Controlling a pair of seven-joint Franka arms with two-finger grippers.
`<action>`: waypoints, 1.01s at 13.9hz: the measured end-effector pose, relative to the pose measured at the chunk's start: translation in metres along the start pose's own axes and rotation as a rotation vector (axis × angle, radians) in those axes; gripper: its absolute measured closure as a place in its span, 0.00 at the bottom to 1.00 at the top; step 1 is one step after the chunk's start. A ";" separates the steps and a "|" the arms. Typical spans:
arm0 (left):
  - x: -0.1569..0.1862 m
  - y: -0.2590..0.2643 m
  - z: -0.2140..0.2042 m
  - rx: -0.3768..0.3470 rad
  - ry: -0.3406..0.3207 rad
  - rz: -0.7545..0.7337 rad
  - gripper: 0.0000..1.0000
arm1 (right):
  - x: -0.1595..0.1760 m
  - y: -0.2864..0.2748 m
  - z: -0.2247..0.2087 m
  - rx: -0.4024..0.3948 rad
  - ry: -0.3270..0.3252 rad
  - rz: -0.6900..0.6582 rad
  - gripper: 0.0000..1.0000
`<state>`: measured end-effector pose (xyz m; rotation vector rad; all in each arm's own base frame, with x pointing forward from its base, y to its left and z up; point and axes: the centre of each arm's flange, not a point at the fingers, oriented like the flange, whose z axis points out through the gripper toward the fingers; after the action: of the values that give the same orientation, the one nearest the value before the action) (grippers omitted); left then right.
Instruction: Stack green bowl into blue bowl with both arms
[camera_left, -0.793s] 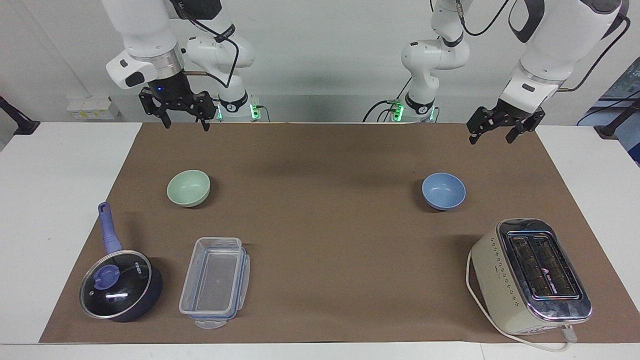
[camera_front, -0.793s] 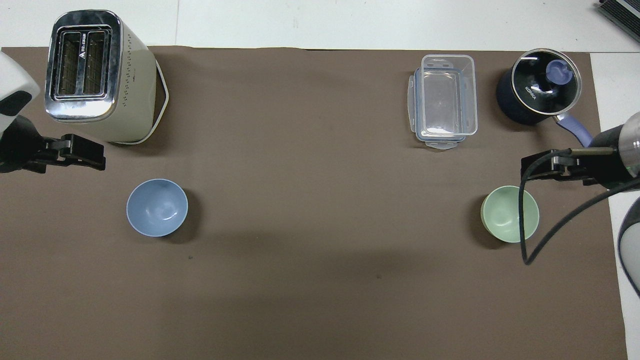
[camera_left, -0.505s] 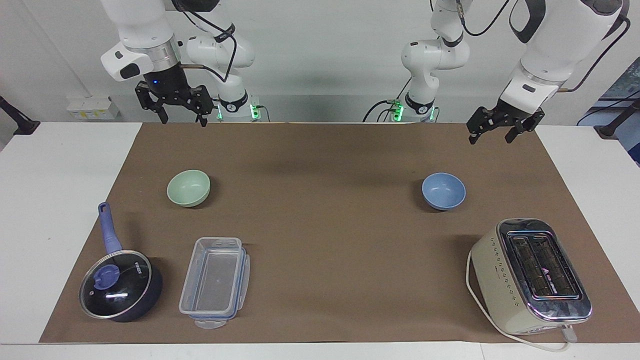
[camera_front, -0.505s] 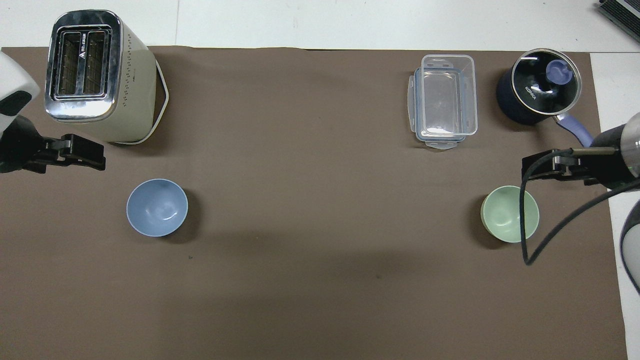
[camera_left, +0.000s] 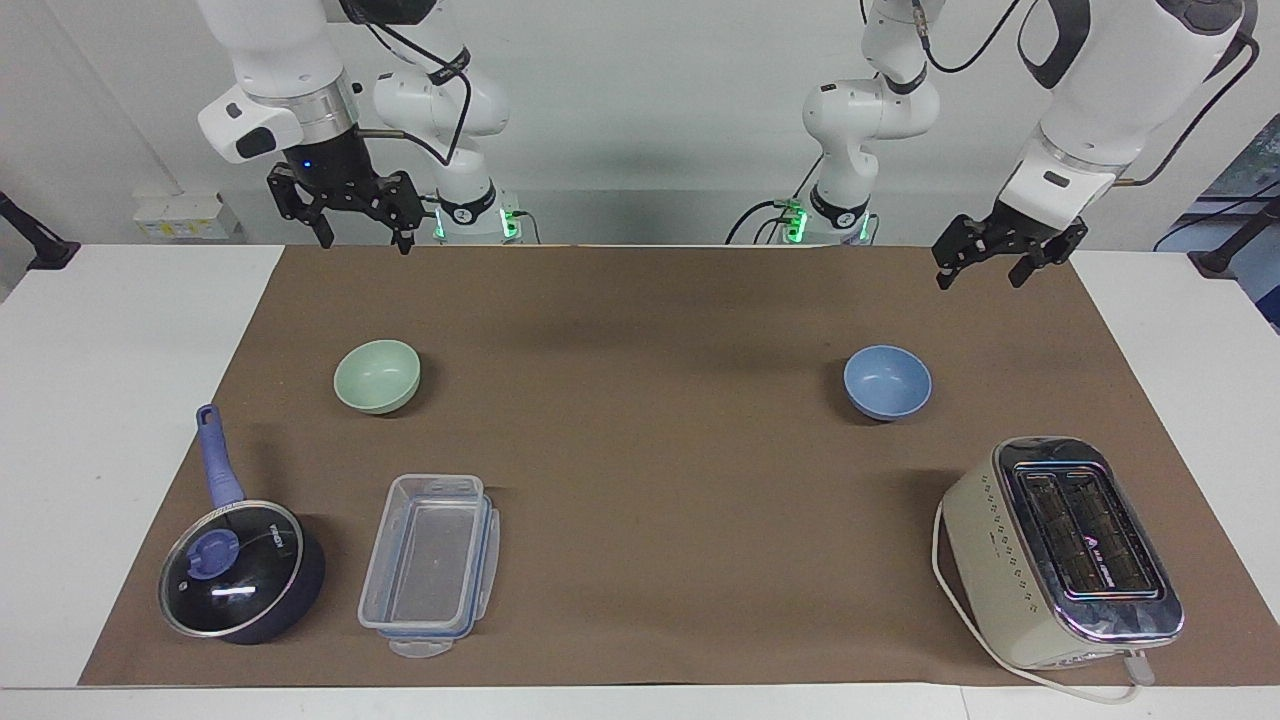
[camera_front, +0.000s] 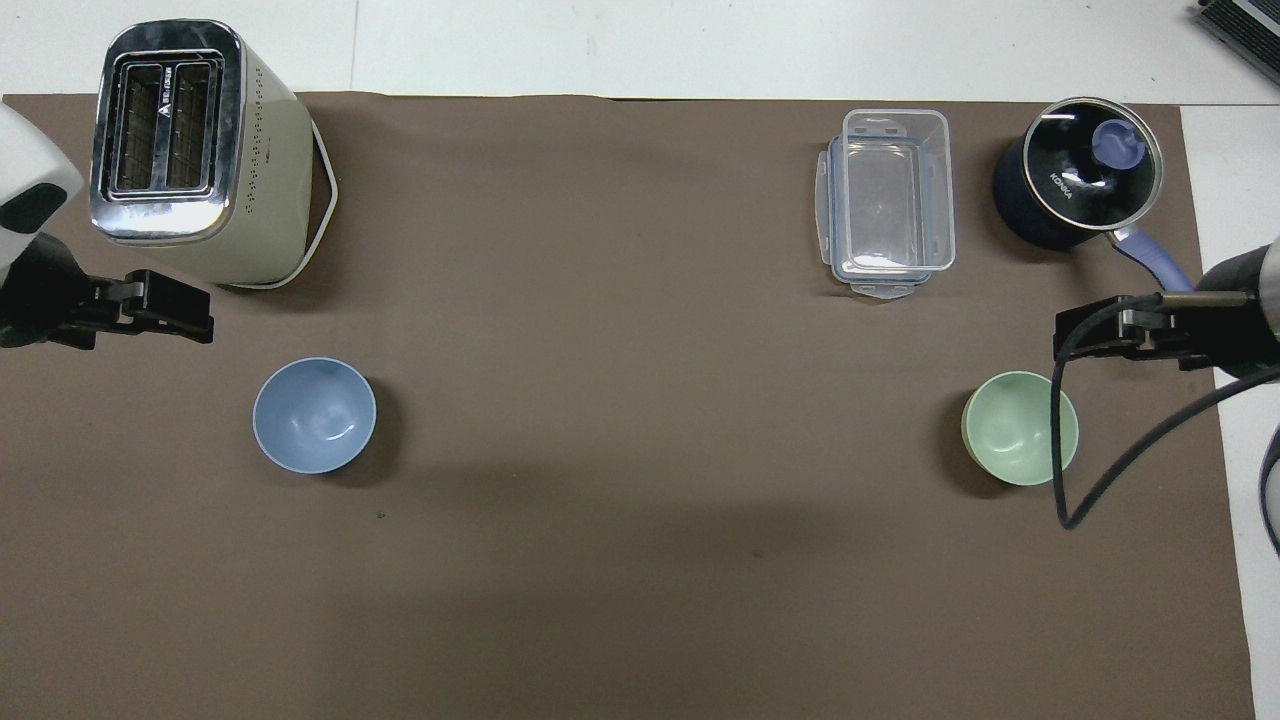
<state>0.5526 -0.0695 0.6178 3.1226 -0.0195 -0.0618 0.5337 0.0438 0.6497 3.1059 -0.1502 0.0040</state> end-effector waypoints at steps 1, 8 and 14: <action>0.000 0.000 0.001 0.000 -0.001 0.000 0.00 | 0.000 0.000 0.000 0.000 0.000 0.000 0.00; 0.001 -0.004 0.018 0.002 -0.016 -0.009 0.00 | 0.000 0.000 0.000 0.000 0.000 0.000 0.00; 0.004 -0.029 0.074 0.002 -0.006 0.010 0.00 | 0.000 0.000 0.000 0.000 0.000 0.000 0.00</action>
<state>0.5535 -0.0423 0.5433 3.1237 -0.0351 -0.0714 0.5337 0.0438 0.6497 3.1059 -0.1502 0.0040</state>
